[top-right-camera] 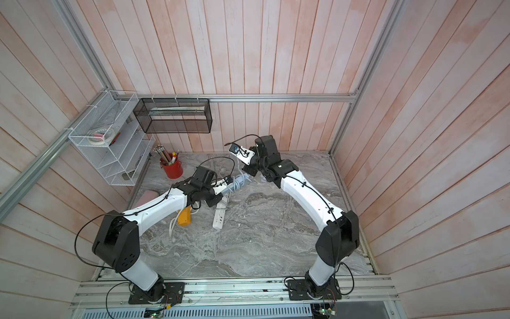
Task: Wrap the cord around the power strip
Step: Wrap the power cord around the power strip.
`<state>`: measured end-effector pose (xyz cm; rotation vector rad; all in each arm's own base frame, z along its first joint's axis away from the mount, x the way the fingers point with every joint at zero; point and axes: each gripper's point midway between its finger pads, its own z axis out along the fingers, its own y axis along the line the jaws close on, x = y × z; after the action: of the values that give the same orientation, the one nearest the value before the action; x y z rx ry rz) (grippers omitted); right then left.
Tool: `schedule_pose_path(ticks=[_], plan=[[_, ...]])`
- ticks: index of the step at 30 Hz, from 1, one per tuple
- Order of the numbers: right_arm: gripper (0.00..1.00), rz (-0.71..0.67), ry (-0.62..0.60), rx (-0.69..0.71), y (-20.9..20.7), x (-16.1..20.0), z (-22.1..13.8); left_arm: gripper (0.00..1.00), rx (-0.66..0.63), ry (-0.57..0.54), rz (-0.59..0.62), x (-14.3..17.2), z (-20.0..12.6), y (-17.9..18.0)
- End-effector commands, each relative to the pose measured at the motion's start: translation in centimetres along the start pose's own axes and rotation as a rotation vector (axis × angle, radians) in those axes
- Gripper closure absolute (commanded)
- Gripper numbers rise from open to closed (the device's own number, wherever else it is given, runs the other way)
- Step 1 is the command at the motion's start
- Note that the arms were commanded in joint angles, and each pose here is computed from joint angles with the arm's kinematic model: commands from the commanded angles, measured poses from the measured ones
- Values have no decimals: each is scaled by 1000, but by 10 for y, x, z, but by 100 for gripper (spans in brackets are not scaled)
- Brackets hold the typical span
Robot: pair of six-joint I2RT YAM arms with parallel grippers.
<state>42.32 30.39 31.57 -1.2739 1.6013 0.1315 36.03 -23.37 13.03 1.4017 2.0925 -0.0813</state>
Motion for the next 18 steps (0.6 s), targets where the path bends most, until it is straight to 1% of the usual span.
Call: schedule_pose_path(ticks=[1, 3, 4, 6, 8, 9, 10, 11, 13, 14, 16, 18], plan=[[100, -11, -6, -45, -8, 0, 17, 100, 199, -85, 185, -19, -28, -55], [100, 2, 42, -67, -12, 22, 34, 100, 291, -167, 190, -34, -46, -76], [100, 16, 45, -80, -14, 29, 41, 100, 338, -224, 199, -42, -58, -87], [100, 80, 8, -133, -18, 41, 51, 100, 432, -356, 202, -59, -83, -106], [100, 181, -51, -196, -24, 50, 58, 100, 515, -479, 200, -74, -107, -120], [96, 230, -67, -229, -25, 53, 61, 100, 536, -519, 201, -79, -116, -123], [82, 282, -84, -278, -22, 58, 64, 100, 527, -547, 195, -83, -119, -121], [73, 336, -85, -320, -16, 66, 70, 100, 505, -576, 189, -84, -120, -117], [66, 390, -81, -405, 4, 84, 81, 100, 482, -638, 143, -82, -119, -103], [64, 420, -76, -418, 11, 94, 89, 100, 464, -650, 116, -80, -117, -96], [61, 491, -75, -424, 25, 113, 100, 100, 422, -645, 94, -78, -109, -88], [56, 556, -119, -409, 31, 119, 106, 100, 375, -640, 70, -78, -104, -80]])
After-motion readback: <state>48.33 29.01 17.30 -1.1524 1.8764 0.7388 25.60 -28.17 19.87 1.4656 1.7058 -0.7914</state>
